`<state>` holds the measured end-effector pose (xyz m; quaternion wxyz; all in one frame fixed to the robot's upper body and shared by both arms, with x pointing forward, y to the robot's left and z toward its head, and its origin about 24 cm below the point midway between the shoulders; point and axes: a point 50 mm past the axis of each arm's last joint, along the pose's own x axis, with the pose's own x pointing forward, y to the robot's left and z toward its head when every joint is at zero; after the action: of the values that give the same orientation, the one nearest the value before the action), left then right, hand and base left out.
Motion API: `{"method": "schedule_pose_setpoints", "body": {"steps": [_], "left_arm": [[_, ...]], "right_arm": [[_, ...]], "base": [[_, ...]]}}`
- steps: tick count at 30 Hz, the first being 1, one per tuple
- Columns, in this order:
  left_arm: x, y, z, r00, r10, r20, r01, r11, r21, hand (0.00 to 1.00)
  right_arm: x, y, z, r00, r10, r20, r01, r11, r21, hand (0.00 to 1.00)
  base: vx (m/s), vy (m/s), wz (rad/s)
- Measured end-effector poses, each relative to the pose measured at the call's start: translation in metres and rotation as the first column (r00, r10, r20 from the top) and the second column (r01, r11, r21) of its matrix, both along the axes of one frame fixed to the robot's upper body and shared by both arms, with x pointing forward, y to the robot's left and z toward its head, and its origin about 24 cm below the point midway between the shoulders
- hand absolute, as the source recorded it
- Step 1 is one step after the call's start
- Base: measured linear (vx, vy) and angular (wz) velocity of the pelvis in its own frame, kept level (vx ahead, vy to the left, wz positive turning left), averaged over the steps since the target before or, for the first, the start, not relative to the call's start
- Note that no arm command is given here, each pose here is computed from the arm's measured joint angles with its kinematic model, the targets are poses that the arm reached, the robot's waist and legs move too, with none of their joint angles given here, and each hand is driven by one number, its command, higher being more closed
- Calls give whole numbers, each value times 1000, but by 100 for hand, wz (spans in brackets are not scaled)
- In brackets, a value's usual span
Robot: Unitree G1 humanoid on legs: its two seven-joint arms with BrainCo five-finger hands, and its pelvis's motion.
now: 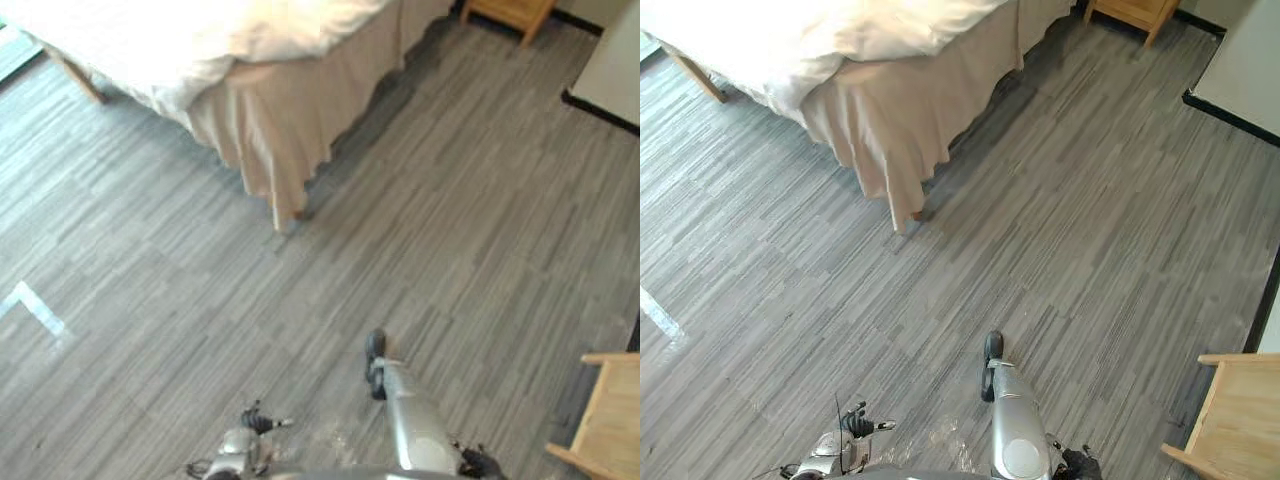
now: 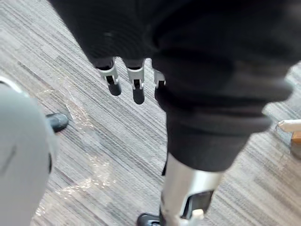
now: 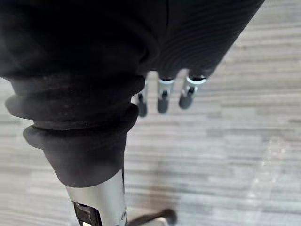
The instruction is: Tidy the bed and pick cloth on bed and put in laundry
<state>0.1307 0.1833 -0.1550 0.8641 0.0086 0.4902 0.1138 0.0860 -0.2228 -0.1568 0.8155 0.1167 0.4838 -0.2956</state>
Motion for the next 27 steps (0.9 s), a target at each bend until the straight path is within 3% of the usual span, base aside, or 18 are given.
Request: {"method": "schedule_pose_setpoints", "body": {"steps": [4,8,14,19,27], "left_arm": [[18,-3,10,995,11,95,-11,1000,-1,0],[29,-13,15,991,13,136,-11,1000,-16,0],[23,-29,12,992,-4,125,10,999,-52,0],[20,-17,10,994,-20,106,22,1000,-20,0],[-4,1,0,997,-77,-4,77,996,34,0]], "right_arm": [[14,2,2,994,108,6,-108,994,-26,0],[30,11,7,991,114,64,-113,993,-20,0],[13,12,4,994,101,34,-100,995,-31,0],[4,33,-5,996,89,-12,-88,995,47,0],[7,20,-4,997,68,-20,-68,997,40,0]], "base": [[595,-263,-55],[490,-123,-76],[421,120,-60],[416,101,6],[309,22,29]]}}
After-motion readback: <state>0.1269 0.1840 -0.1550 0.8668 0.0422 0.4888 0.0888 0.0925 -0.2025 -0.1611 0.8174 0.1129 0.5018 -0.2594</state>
